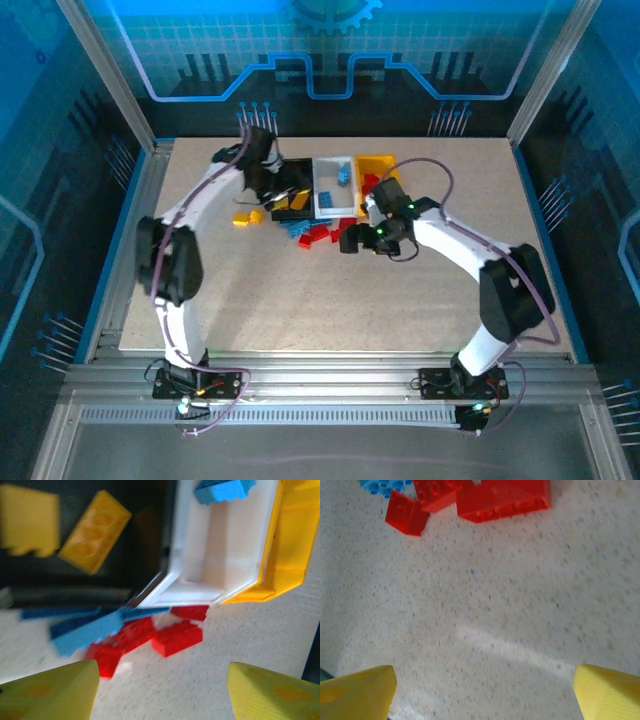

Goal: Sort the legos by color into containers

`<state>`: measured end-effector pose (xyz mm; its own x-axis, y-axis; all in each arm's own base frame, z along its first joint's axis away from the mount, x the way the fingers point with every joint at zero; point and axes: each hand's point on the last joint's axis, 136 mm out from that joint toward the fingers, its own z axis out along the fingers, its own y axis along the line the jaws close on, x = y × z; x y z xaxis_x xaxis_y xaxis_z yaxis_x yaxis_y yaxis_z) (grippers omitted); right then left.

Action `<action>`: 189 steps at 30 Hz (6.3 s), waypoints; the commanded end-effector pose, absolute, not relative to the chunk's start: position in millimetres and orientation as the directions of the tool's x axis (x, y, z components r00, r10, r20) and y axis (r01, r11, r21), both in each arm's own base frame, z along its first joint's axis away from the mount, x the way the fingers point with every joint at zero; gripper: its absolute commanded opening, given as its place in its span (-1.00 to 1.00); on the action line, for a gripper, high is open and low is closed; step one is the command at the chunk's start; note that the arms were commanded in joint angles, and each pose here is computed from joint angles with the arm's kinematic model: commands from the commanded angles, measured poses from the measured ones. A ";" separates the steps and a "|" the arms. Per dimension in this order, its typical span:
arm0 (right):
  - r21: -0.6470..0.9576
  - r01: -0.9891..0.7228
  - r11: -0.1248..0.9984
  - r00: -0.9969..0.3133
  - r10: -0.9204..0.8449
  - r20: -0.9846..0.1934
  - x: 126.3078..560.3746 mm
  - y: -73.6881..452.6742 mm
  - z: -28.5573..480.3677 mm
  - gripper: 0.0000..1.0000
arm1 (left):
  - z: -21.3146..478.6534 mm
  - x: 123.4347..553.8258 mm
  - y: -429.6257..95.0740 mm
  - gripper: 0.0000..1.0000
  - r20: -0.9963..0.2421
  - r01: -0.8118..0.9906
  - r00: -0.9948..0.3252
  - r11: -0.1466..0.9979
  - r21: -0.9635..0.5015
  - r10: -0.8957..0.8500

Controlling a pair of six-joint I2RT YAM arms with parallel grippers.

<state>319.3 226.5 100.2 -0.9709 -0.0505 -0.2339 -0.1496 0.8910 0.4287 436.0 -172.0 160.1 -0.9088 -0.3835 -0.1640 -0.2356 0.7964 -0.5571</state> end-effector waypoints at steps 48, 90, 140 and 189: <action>-0.044 -0.302 0.952 -0.922 -0.303 -0.240 407.7 255.8 32.4 0.29 | 150.0 353.4 -71.5 0.51 -0.129 -0.390 -0.838 0.747 -0.538 -0.530; 0.176 0.106 0.979 -0.920 0.164 -0.357 533.6 147.3 102.9 0.40 | 117.5 376.5 -35.4 0.56 -0.044 -0.476 -0.832 0.751 -0.459 -0.554; 0.318 -0.049 0.947 -0.958 0.045 -0.283 405.7 204.9 127.9 0.59 | 25.9 456.6 7.0 0.67 0.083 -0.734 -0.674 0.652 -0.190 -0.734; 0.358 -0.086 0.930 -0.927 0.057 -0.371 366.3 183.4 155.9 0.56 | 136.8 440.1 -55.2 -0.16 -0.076 -0.491 -0.805 0.733 -0.470 -0.588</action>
<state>371.0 190.4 144.3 -0.9392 0.0591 -0.3383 -0.0700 0.9314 0.3571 417.2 -23.7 89.6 -0.8038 -0.5945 -0.0226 -0.5651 0.7748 -0.2834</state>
